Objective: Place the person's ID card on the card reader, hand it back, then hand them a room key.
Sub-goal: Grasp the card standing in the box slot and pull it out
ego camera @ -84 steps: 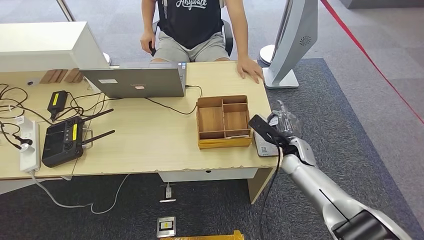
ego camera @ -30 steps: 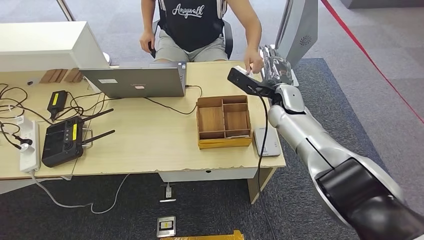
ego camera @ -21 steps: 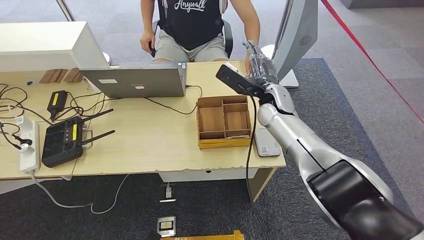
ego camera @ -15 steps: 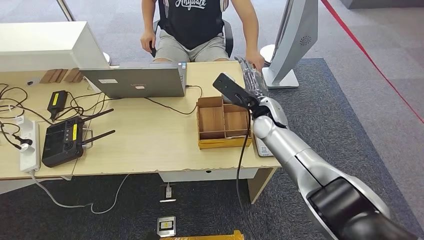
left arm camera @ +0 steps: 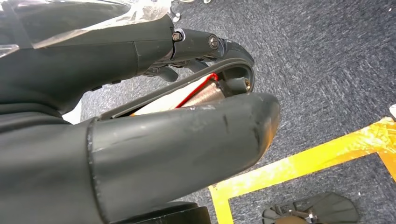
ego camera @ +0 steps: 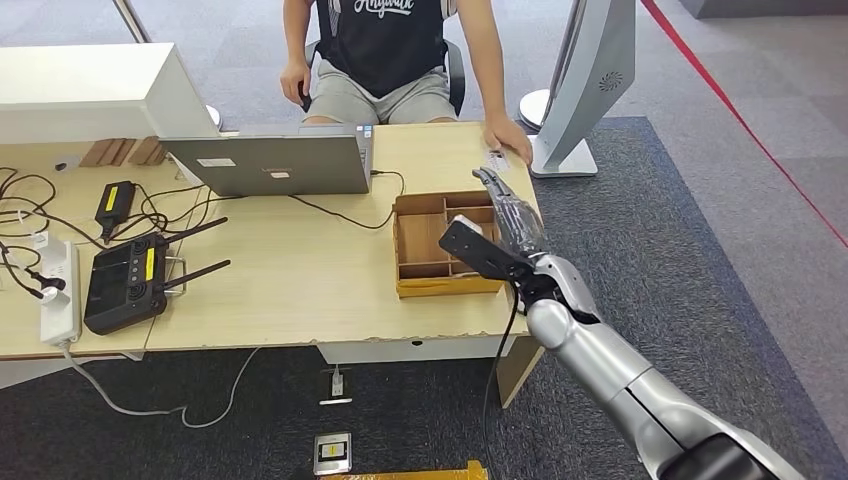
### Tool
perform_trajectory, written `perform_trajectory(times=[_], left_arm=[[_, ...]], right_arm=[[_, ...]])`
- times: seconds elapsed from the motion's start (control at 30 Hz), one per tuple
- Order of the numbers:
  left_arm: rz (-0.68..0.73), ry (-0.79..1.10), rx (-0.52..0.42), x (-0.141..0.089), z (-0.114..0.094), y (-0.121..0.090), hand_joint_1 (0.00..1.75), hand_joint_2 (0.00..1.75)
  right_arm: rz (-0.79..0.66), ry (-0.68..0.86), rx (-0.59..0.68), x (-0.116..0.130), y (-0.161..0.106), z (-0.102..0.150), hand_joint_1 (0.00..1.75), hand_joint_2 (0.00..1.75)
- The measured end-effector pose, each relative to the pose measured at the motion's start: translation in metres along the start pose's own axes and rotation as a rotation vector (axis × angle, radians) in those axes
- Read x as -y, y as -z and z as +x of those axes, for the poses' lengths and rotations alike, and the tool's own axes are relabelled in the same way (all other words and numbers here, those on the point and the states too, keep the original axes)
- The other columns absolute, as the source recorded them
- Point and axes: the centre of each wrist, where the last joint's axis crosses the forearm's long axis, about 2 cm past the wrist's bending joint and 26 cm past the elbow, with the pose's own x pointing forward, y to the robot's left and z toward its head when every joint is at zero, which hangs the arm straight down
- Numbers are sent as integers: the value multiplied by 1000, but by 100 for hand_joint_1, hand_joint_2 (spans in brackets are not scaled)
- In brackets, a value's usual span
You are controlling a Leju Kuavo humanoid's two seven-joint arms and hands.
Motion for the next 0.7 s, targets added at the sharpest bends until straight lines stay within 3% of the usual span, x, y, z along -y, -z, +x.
perform_trajectory(times=[0.3, 0.7], left_arm=[[15, 16, -11, -2, 3, 0, 0, 0], [38, 3, -19, -4, 5, 1, 0, 0]], right_arm=[[12, -80, -33, -5, -23, -20, 0, 175], [43, -179, -42, -12, -31, -27, 0, 175]])
